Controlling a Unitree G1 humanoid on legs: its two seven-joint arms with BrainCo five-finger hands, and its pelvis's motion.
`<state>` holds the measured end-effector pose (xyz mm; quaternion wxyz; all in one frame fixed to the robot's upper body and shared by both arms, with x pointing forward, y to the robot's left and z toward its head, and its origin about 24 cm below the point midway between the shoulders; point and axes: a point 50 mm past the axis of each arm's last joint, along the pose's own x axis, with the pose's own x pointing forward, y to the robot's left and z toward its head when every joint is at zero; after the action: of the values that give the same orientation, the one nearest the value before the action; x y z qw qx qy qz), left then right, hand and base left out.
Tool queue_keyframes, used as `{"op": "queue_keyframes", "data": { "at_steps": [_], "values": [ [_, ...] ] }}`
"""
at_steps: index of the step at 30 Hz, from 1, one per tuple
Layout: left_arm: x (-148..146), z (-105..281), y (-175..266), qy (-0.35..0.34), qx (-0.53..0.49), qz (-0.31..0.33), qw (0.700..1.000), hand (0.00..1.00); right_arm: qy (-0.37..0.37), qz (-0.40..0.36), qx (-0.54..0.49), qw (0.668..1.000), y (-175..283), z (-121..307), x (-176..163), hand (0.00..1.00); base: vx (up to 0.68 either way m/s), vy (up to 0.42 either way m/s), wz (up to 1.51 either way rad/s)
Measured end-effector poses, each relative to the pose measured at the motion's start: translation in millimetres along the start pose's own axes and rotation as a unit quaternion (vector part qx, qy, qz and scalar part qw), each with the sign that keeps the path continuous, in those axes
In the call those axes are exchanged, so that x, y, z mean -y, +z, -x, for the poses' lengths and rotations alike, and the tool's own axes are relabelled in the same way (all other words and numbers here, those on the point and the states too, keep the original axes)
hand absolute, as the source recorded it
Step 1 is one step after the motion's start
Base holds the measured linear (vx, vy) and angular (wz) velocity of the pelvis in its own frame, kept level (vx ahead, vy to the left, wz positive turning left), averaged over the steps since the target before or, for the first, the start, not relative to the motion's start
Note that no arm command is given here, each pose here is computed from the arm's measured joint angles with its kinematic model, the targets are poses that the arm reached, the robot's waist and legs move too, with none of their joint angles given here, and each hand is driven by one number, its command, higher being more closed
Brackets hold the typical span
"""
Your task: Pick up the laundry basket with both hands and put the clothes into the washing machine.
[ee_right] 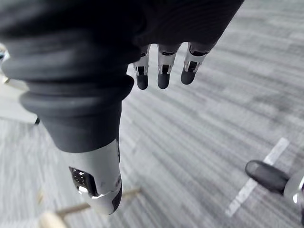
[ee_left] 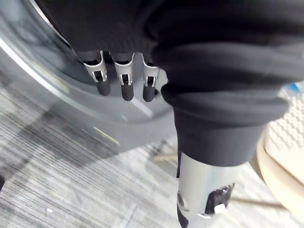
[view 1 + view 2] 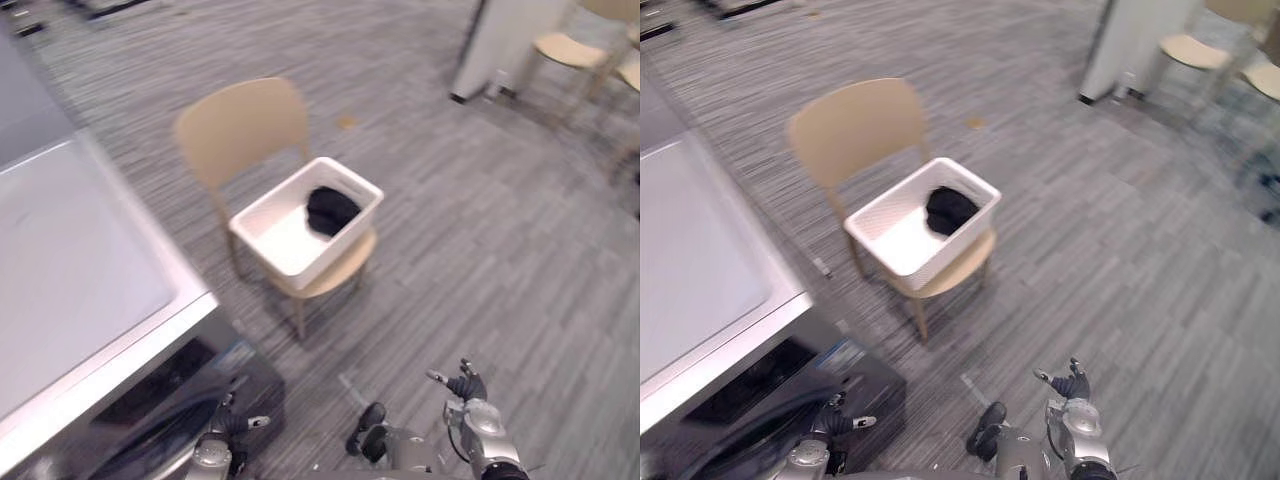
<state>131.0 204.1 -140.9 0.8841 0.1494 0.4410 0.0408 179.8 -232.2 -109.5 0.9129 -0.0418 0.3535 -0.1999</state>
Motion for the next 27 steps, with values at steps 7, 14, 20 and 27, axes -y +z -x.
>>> {"op": "queue_keyframes", "data": {
  "at_steps": [7, 14, 20, 27],
  "values": [
    [16, 1, 15, -0.013, 0.029, 0.019, 0.999, 0.0, -0.006, 0.017, -0.001, 1.0, 3, -2, 0, 0.0, 0.28, -0.025, -1.21],
    [18, 2, 14, -0.016, 0.026, 0.037, 0.999, 0.0, -0.001, 0.031, -0.001, 1.0, 6, -5, -4, 0.0, 0.38, 0.099, -0.19],
    [15, 1, 7, -0.017, 0.008, 0.027, 0.999, 0.0, 0.006, 0.044, 0.002, 0.999, 6, -5, -3, 0.0, 0.53, 0.028, 0.95],
    [43, 1, 17, -0.033, 0.004, 0.065, 0.997, 0.0, -0.018, 0.024, 0.029, 0.999, 10, 2, 13, 0.0, 0.43, -0.27, 1.91]
  ]
}}
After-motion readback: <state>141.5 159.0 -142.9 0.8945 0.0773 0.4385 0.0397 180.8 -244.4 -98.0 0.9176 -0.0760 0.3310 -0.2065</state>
